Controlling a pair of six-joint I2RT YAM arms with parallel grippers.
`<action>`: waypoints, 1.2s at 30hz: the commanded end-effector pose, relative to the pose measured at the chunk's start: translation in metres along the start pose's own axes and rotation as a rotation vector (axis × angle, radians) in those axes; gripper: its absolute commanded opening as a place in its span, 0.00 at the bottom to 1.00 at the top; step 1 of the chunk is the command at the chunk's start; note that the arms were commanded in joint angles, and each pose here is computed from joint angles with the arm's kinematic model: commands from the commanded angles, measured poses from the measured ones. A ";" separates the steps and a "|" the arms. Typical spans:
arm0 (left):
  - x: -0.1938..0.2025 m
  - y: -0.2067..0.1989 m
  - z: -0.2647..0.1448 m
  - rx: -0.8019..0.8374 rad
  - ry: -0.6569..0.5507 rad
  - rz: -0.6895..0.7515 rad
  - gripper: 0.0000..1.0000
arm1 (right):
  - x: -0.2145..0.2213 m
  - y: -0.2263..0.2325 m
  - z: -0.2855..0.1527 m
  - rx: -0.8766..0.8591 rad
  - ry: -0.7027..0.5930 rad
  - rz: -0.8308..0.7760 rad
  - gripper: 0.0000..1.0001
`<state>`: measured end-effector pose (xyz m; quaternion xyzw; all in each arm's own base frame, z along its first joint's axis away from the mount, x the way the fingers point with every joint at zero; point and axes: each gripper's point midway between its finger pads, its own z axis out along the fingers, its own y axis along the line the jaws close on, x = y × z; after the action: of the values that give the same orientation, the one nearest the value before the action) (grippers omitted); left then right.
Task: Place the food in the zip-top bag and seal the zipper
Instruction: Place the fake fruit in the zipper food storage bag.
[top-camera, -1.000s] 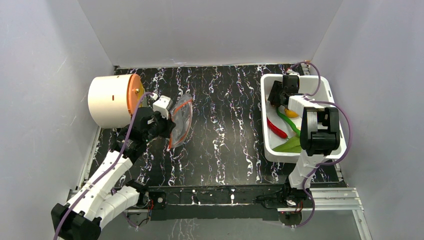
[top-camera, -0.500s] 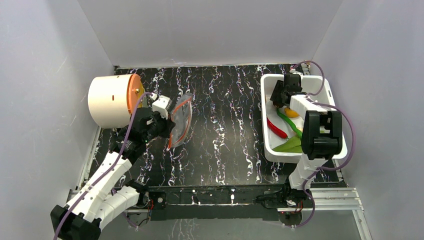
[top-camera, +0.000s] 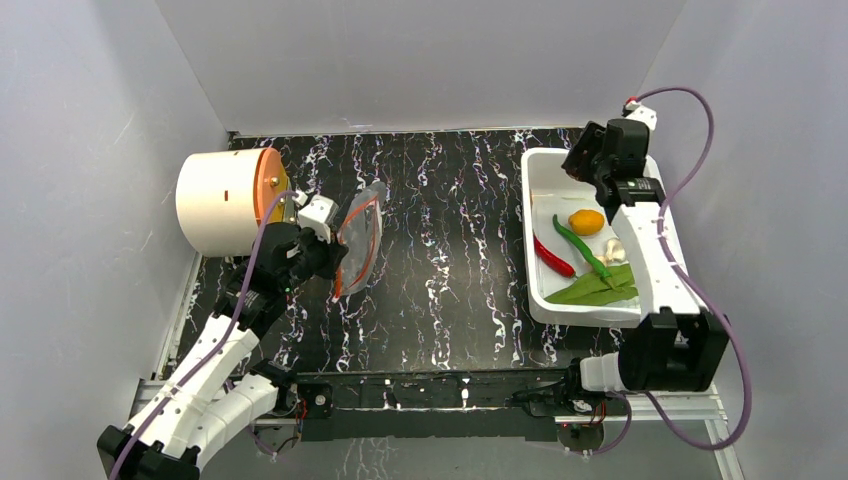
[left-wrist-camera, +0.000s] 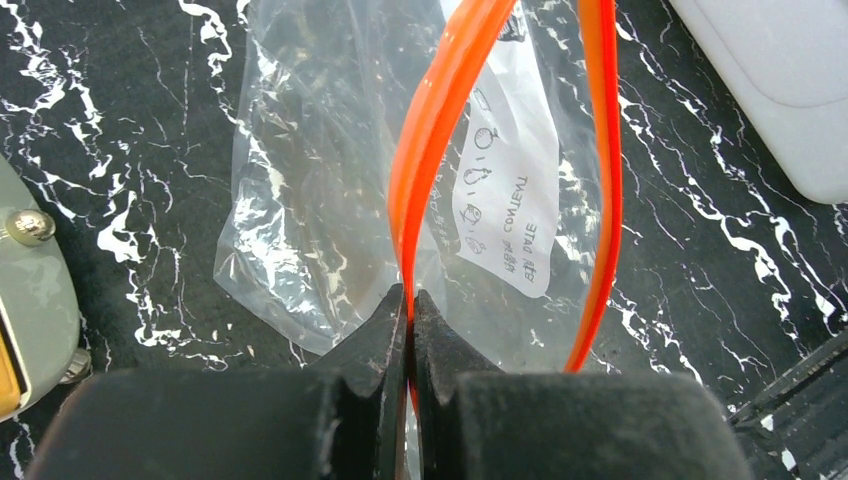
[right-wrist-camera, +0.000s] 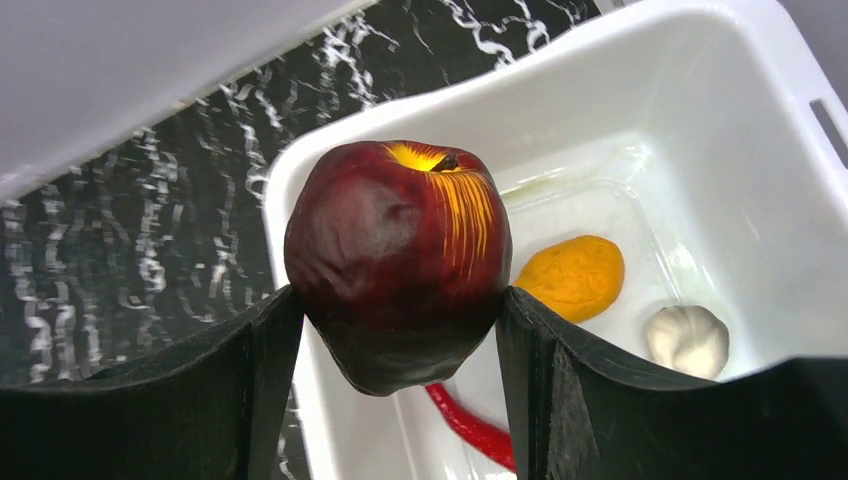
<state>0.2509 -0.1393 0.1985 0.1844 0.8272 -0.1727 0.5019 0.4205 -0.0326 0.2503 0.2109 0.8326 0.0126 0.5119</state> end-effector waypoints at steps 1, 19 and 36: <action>-0.014 -0.010 -0.002 0.051 -0.065 -0.007 0.00 | -0.026 0.031 -0.045 -0.125 -0.043 0.051 0.48; -0.036 -0.020 -0.007 0.077 -0.049 -0.117 0.00 | 0.050 0.238 -0.215 -0.925 0.063 0.008 0.46; -0.029 -0.023 0.008 0.080 -0.012 -0.214 0.00 | 0.150 0.318 -0.326 -1.374 0.341 0.132 0.46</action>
<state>0.2573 -0.1639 0.2049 0.1187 0.8488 -0.2426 0.4546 0.2064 0.3461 0.3255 -0.1131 0.7397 0.5305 0.3983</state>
